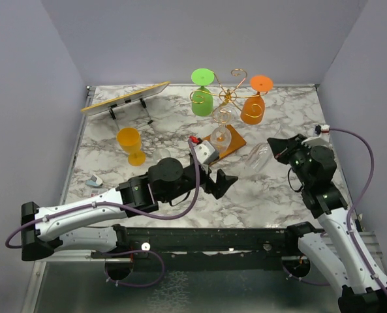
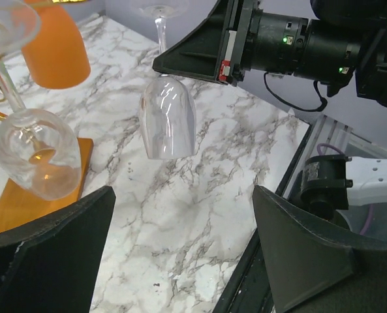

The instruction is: Place the wine glass upside down on the wine glass rack

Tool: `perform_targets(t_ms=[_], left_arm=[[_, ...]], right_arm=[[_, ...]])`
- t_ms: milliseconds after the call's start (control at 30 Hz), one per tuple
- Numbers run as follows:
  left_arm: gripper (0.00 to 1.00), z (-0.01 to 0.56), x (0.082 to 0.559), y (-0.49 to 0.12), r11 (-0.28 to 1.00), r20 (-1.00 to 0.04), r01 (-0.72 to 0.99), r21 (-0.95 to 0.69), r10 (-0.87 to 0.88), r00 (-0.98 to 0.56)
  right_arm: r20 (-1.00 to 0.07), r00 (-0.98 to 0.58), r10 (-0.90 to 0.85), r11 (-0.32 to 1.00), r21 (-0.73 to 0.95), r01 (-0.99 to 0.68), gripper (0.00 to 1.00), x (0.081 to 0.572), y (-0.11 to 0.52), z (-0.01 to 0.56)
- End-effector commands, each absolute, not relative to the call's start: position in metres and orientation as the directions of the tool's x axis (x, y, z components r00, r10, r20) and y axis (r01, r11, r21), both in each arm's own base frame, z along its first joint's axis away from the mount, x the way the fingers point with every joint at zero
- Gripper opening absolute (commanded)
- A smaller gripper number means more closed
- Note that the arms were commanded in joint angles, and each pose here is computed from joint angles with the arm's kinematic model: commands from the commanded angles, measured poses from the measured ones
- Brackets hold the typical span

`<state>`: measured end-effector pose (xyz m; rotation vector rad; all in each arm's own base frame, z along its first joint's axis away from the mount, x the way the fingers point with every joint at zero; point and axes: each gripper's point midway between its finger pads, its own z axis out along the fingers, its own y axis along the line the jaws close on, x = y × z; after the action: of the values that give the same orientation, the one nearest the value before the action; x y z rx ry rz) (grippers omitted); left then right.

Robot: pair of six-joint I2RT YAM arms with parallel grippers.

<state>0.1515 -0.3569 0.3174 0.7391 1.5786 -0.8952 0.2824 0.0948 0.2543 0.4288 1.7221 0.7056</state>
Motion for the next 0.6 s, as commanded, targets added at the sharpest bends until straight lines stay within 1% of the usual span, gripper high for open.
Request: perform_targets(t_ms=[0,67,133,300,433,567], left_arm=[[0.87,0.354,0.155,-0.337,0.542,-0.993,0.833,-0.11,-0.036,-0.108],[0.87,0.368,0.161,-0.33,0.577,-0.996,0.812,-0.086,-0.039,-0.078],[0.88,0.377,0.174,-0.321,0.642,-0.998,0.764,-0.065,-0.025,-0.063],[0.89,0.387,0.211,-0.297,0.812,-0.998,0.583,-0.032,0.003,-0.058],[0.89,0.412,0.223,-0.286,0.852,-0.998,0.521,-0.058,-0.049,-0.032],[0.89,0.424,0.23,-0.279,0.872,-0.998,0.486,-0.054,-0.056,-0.011]], right_arm=[[-0.846,-0.061,0.529,0.835,0.532,-0.137,0.01,0.297,0.077,0.316],[-0.852,-0.027,0.523,0.839,0.521,-0.156,0.01,0.301,0.078,0.327],[-0.859,0.009,0.513,0.848,0.505,-0.162,0.01,0.305,0.075,0.336],[-0.884,0.1,0.457,0.875,0.427,-0.228,0.01,0.306,0.078,0.356],[-0.905,0.136,0.404,0.896,0.361,-0.261,0.01,0.308,0.081,0.371],[-0.941,0.129,0.314,0.914,0.262,-0.31,0.01,0.312,0.091,0.373]])
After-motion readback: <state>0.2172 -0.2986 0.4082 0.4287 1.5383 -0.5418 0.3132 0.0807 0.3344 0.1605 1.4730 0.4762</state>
